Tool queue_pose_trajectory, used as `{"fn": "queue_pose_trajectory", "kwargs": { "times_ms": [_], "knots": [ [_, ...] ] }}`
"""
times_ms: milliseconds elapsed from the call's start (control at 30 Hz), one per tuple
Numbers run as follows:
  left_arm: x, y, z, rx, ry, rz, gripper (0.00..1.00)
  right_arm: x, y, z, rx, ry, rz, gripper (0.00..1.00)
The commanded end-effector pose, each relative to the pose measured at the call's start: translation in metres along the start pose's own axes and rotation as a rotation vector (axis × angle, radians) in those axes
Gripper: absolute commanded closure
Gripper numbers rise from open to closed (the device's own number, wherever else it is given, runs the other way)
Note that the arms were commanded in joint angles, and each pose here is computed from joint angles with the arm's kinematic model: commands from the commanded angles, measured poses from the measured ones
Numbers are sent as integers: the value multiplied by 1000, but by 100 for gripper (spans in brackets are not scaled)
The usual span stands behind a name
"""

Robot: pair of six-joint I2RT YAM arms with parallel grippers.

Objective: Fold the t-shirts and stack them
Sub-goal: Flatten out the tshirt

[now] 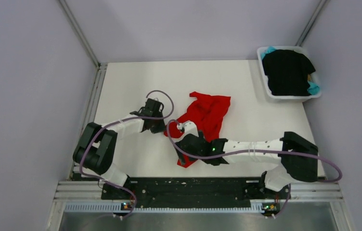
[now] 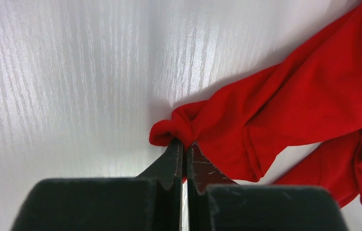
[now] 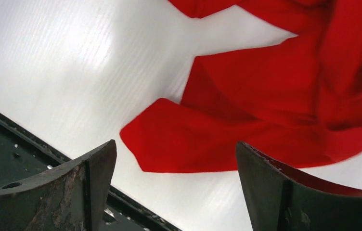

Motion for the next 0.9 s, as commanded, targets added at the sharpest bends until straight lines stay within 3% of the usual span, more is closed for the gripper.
{"fn": "queue_pose_trajectory", "kwargs": {
  "times_ms": [0, 167, 267, 333, 367, 500, 733, 867],
  "knots": [
    [-9, 2, 5, 12, -19, -7, 100, 0, 14, 32, 67, 90, -20, 10],
    [-8, -10, 8, 13, -56, -65, 100, -11, 30, 37, -15, 88, 5, 18],
    [-8, -14, 6, -21, -70, -86, 100, -29, 39, 32, -61, 115, 46, 29],
    [-8, -18, 7, -25, -90, -106, 100, -37, 41, 24, -113, 149, 57, 45],
    [-7, -20, 8, -22, -96, -119, 100, -40, 40, 19, -147, 163, 60, 63],
    [4, -39, 11, -5, -117, -218, 100, -34, 20, -15, -326, 179, -3, 97],
    [39, -80, 9, 15, -112, -439, 100, 0, -15, -101, -463, 323, -104, 100],
    [72, -98, 1, 3, -144, -565, 100, 37, -45, -145, -512, 388, -244, 100]
  ]
}}
Point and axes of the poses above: each gripper's point midway between its finger pads, its own y axis out along the fingers, its own z axis along the line the jaws close on, x = y × z, the point moved 6 cm from there along -y, back along the fingers, and after that the axes turned 2 degrees about -y, right-handed, at the moved point
